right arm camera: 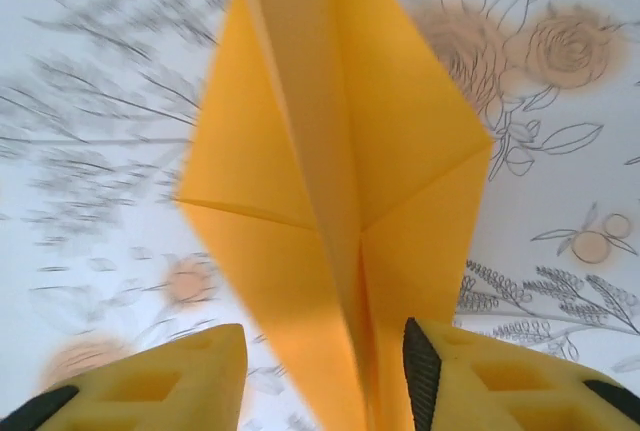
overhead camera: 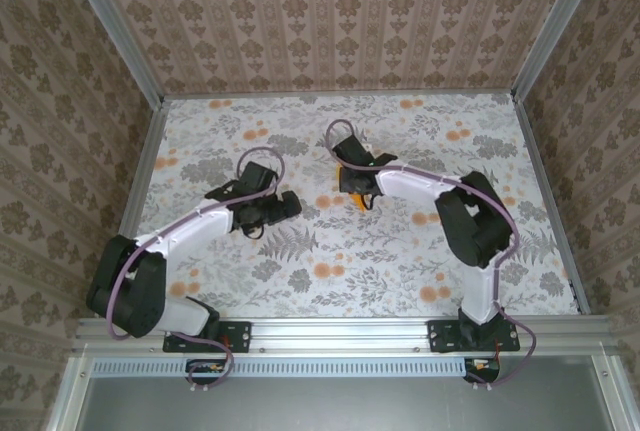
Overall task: Fold a paper plane with a square sheet of paper (pick it up from the middle)
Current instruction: Move the paper plane to the center of the table.
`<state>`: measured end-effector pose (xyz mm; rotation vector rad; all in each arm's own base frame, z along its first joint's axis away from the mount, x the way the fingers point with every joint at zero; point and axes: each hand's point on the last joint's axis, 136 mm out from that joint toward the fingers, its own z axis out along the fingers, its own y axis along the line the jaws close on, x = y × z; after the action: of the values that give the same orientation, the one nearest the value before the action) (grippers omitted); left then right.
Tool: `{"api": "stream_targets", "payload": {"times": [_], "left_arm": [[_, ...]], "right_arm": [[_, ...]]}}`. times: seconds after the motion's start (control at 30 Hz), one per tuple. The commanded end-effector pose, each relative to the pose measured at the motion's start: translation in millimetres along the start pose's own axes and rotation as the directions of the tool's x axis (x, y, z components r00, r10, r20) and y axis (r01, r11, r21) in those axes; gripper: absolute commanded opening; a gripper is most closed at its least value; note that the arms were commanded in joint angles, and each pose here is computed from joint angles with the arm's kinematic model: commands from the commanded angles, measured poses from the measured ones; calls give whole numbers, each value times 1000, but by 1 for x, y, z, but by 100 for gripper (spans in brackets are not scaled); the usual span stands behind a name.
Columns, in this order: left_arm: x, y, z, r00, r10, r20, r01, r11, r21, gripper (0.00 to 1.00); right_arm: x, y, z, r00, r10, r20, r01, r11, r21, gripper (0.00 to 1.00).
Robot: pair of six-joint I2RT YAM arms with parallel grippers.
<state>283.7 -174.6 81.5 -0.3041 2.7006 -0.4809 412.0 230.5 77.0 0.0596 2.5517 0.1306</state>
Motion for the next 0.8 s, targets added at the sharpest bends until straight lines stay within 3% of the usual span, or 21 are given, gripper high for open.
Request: {"api": "stream_targets", "payload": {"times": [0.0, 0.13, 0.23, 0.3, 0.43, 0.53, 0.63, 0.77], "left_arm": [[-34, 0, -21, 995, 64, 74, -62, 998, -27, 100], [-82, 7, -50, 975, 105, 198, -91, 993, -77, 100], [-109, 30, -69, 944, 131, 302, -85, 983, -162, 100], [-122, 49, -80, 921, 135, 366, -63, 977, -202, 100], [-139, 90, -102, 860, 166, 482, -16, 954, -301, 100], [-143, 117, -114, 807, 216, 550, 17, 922, -387, 100], [-142, 133, -113, 785, 261, 561, 1, 906, -423, 100], [-135, 147, -107, 752, 350, 558, -34, 866, -498, 100]], "right_arm": [[-39, 12, -57, 995, 41, 87, -31, 993, -118, 61], [-62, -10, -96, 980, 64, 190, -42, 993, -114, 72], [-80, -46, -128, 945, 33, 325, -28, 999, -19, 82], [-87, -78, -147, 914, 3, 405, -40, 996, 84, 100], [-87, -145, -172, 861, -8, 509, -115, 971, 210, 100], [-72, -199, -170, 842, 35, 539, -221, 932, 286, 100], [-48, -246, -156, 841, 63, 537, -298, 883, 362, 100], [-23, -280, -144, 813, 88, 576, -363, 849, 384, 100]]}}
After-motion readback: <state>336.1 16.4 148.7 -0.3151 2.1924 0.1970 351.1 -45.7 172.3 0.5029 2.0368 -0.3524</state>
